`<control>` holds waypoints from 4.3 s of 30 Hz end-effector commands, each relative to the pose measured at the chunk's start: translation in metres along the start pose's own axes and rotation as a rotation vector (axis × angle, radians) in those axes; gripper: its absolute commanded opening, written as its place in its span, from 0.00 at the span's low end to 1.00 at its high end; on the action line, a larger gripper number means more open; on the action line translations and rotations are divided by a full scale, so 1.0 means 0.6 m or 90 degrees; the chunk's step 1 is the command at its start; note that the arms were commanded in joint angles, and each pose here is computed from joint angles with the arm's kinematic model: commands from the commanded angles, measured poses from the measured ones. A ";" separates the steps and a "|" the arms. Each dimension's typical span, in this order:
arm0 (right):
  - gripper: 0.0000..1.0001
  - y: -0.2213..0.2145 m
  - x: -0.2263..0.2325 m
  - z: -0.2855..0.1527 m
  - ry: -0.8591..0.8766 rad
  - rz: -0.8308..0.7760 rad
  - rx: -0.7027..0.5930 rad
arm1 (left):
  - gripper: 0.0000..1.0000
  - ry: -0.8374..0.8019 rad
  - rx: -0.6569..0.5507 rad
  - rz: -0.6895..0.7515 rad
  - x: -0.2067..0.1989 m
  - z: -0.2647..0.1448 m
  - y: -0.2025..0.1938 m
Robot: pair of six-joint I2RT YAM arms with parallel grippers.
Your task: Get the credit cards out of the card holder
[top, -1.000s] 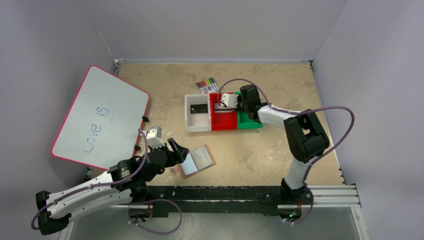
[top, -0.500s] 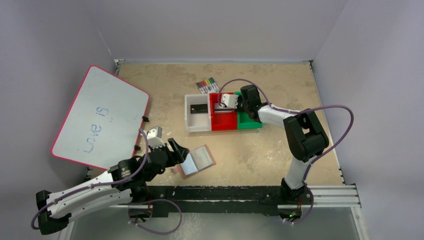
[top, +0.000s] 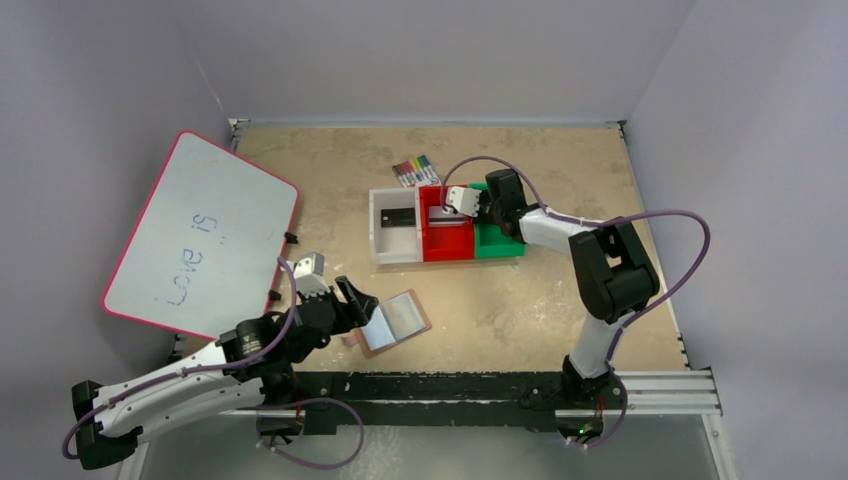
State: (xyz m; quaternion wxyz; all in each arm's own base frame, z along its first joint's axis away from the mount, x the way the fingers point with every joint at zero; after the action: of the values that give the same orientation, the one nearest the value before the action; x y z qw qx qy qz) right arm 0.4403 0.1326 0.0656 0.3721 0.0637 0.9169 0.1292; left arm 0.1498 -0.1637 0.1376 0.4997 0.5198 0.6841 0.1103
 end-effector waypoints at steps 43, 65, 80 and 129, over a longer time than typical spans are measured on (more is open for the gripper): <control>0.63 0.080 -0.156 -0.149 -0.182 0.259 -0.182 | 0.66 -0.038 0.001 -0.038 -0.036 0.001 0.008; 0.00 0.074 0.033 -0.112 0.051 0.957 -0.051 | 0.65 0.030 -0.060 -0.073 0.012 -0.009 0.034; 0.00 0.036 0.076 -0.022 0.041 0.930 0.067 | 0.65 0.026 -0.066 -0.078 0.011 -0.011 0.038; 0.40 0.172 0.154 -0.265 0.199 0.973 -0.188 | 0.66 0.208 -0.006 -0.067 0.099 0.038 -0.049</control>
State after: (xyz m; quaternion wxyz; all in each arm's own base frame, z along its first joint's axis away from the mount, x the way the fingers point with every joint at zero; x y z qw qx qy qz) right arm 0.2824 0.2090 0.1350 0.0857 0.6047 0.6503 0.4518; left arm 0.1497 -0.1172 0.0803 0.3791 0.4434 0.7890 0.1924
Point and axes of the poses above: each gripper's point midway between its finger pads, its own z axis out along the fingers, its own x axis along the line the jaws close on, y = z × x, the point moved 1 cm from there along -z, back along the fingers, and after that the axes turned 1 degree about z, right-handed, at the moved point
